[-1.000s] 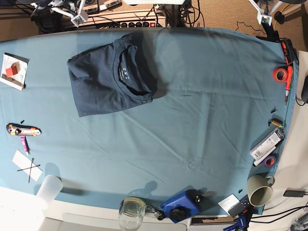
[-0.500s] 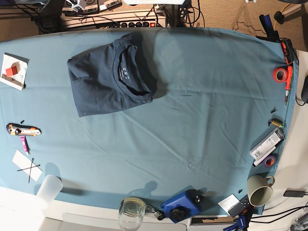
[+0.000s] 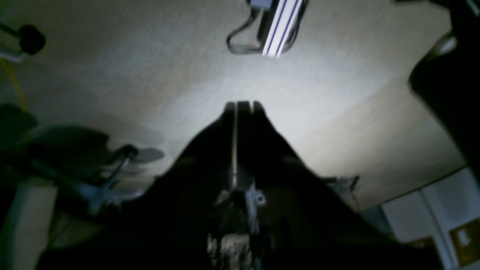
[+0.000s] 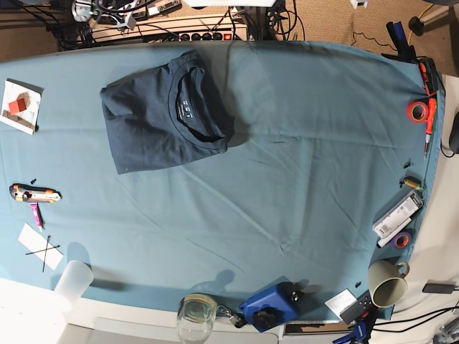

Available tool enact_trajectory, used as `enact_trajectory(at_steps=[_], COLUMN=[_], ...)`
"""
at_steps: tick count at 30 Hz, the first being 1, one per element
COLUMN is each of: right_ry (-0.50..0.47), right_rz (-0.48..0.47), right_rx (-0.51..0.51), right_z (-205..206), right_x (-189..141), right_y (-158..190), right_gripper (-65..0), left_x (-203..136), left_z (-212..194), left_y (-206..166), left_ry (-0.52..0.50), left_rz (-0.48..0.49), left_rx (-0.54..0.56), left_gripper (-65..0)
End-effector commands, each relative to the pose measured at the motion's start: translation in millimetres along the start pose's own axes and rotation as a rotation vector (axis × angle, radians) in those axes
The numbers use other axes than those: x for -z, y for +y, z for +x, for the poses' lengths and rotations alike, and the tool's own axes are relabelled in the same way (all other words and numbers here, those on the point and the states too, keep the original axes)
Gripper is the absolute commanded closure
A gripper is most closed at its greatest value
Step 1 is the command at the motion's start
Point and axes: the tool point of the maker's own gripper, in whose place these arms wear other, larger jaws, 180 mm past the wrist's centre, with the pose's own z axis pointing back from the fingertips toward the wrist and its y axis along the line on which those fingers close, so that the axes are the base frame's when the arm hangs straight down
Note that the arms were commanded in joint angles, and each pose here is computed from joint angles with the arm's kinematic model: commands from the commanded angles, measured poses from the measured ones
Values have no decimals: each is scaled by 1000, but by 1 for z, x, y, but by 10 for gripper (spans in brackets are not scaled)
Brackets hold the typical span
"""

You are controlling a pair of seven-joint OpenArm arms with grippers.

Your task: Fold the T-shirt properly

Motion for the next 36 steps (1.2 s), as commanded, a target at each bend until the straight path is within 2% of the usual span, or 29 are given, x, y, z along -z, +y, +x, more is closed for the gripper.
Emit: enact_trajectory(at_steps=[1, 4, 10, 13, 18, 20, 24, 36], right_ry=[10, 35, -43, -99, -291, -331, -316, -305], right_rz=[-24, -35, -2, -67, -168, -203, -214, -226], right_rx=[-44, -159, -263, -266, -217, -205, -196, -194], right_z=[1, 8, 44, 62, 96, 101, 96, 93], right_x=[-1, 14, 35, 43, 46, 46, 47, 44], right_y=[-8, -2, 21, 21, 16, 12, 8, 1], right_gripper=[0, 0, 0, 0, 0, 0, 0, 0], left_x=[2, 13, 26, 29, 31, 30, 29, 28], left_z=[0, 16, 33, 41, 47, 49, 53, 55], left_y=[2, 2, -4, -8, -17, -16, -8, -8], left_ry=[-17, -100, -186, -236, -286, -298, -302, -309], left_rz=[-1, 10, 6, -3, -19, -8, 37, 35], left_rx=[-4, 8, 27, 9, -6, -9, -10, -10], left_gripper=[0, 0, 0, 0, 0, 0, 0, 0])
